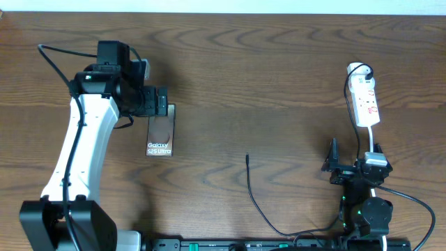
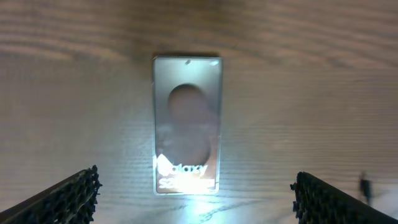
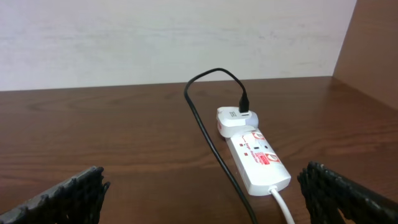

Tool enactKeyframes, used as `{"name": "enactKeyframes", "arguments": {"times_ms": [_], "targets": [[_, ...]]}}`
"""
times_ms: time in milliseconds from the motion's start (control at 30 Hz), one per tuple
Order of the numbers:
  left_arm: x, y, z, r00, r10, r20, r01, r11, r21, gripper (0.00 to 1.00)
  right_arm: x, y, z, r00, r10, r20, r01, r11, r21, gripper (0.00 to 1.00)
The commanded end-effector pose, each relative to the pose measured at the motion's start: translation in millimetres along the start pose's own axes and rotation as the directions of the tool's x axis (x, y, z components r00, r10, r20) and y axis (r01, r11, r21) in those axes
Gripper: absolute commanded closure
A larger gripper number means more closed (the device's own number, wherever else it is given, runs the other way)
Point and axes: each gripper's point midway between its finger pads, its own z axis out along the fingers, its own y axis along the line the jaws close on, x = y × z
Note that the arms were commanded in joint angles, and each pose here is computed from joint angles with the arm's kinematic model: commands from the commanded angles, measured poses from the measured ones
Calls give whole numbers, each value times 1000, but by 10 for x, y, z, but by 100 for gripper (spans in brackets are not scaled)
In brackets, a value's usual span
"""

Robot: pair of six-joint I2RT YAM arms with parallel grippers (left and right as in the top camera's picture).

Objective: Plug charger to phone and switch on socket
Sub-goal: 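Move the left gripper over the silver Galaxy phone, then lower the left gripper and close it on the phone's long edges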

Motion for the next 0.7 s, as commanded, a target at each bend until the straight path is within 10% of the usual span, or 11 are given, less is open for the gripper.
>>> {"name": "enactKeyframes", "arguments": {"times_ms": [0,667], "targets": [[121,154,160,997,-42,-65,37,997,-74,2,-1,-27,-2,1000,-13,2,13,1000,10,1],[351,154,886,962,-19,-271,-7,995,-96,2,-1,-27,-2,1000,-13,2,13,1000,10,1]]}}
